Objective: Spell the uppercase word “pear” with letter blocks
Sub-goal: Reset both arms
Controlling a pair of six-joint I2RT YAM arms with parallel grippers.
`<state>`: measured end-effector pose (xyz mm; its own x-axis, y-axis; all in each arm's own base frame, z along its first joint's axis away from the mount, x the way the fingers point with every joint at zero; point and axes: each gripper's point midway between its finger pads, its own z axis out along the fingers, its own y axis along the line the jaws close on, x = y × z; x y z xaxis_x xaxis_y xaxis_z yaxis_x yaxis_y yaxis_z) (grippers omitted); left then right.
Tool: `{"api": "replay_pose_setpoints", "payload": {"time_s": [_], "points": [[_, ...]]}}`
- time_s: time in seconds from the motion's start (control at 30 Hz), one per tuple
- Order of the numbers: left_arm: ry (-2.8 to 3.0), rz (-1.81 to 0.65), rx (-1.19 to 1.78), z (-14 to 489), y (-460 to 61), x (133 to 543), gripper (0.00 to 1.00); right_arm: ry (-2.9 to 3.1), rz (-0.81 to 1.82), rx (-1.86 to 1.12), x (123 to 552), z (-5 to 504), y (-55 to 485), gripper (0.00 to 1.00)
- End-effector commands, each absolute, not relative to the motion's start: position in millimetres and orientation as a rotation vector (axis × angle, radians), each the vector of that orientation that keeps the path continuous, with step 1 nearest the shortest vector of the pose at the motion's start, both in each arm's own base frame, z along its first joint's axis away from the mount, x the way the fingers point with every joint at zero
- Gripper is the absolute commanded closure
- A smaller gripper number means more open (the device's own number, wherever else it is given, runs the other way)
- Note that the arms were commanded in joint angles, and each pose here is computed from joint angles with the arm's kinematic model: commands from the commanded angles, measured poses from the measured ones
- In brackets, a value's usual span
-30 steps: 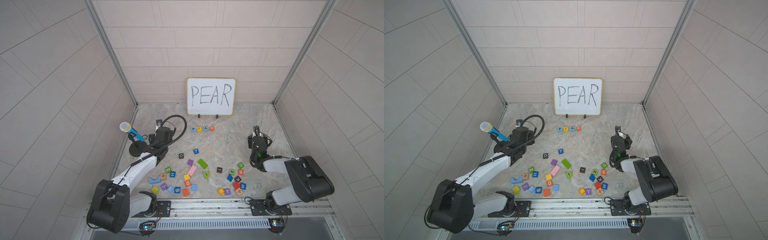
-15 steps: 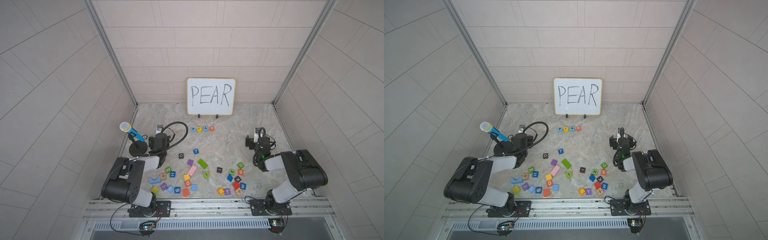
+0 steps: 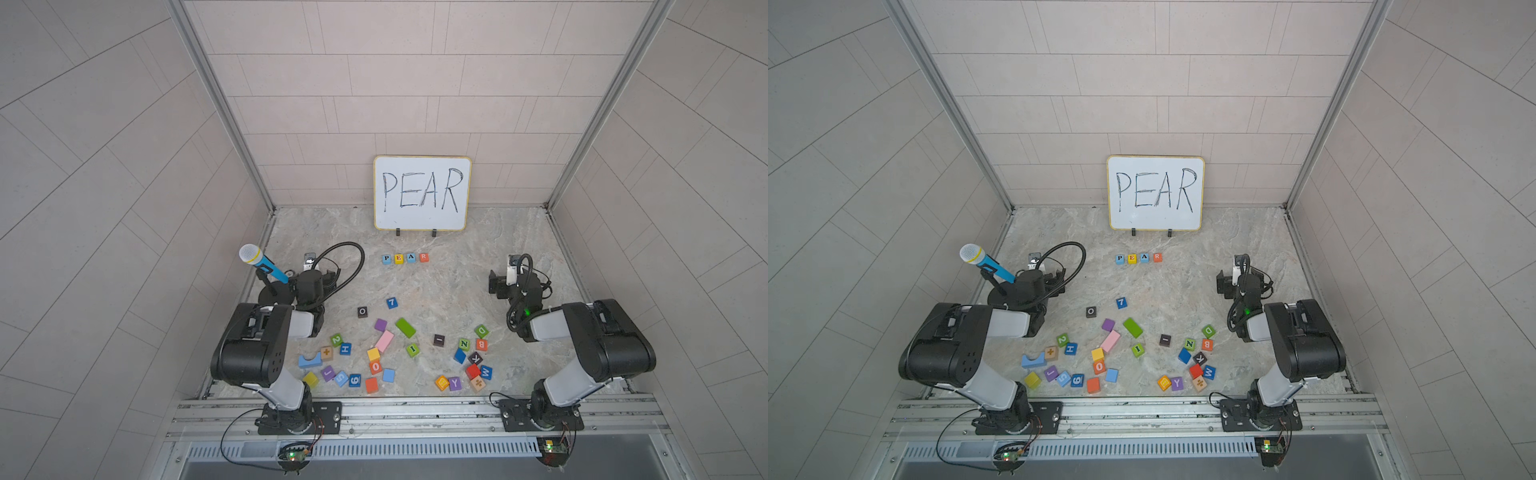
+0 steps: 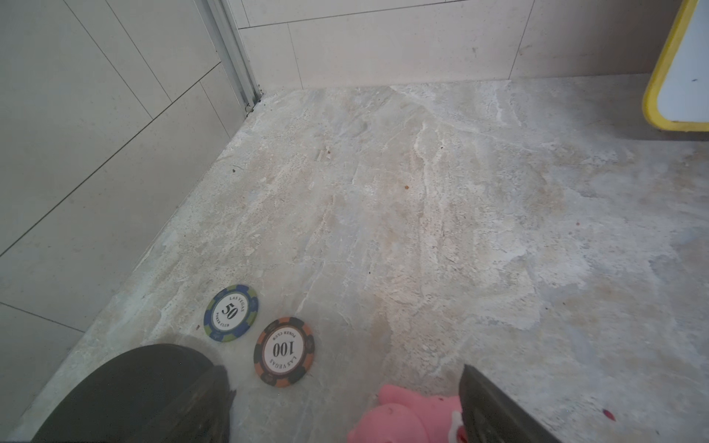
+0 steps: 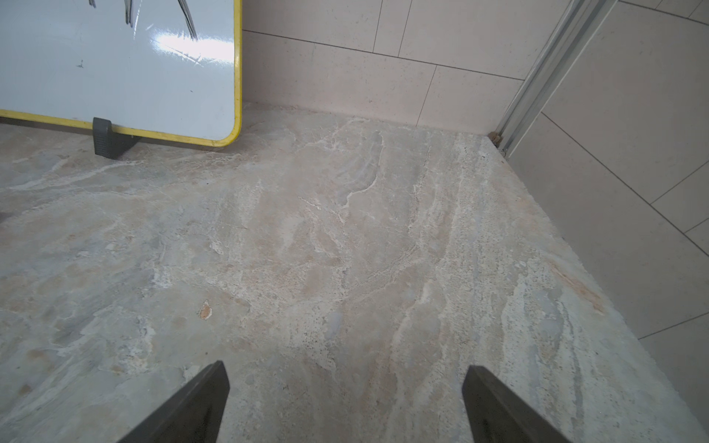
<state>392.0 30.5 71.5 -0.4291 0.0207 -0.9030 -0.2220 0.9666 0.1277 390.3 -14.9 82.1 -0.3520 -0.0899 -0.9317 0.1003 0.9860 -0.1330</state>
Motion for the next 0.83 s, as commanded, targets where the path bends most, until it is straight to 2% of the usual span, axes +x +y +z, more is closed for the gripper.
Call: {"api": "replay_pose_setpoints", "payload": {"time_s": [0.0, 0.8], "points": [[1.956, 0.219, -0.151, 81.6, 27.4, 400.7, 0.01, 1.903, -0.192, 0.012, 394.7, 90.6, -15.3, 0.0], [1.932, 0.209, -0.142, 86.8, 26.5, 397.9, 0.0, 1.917, -0.172, 0.016, 397.5, 89.4, -16.7, 0.0]]}}
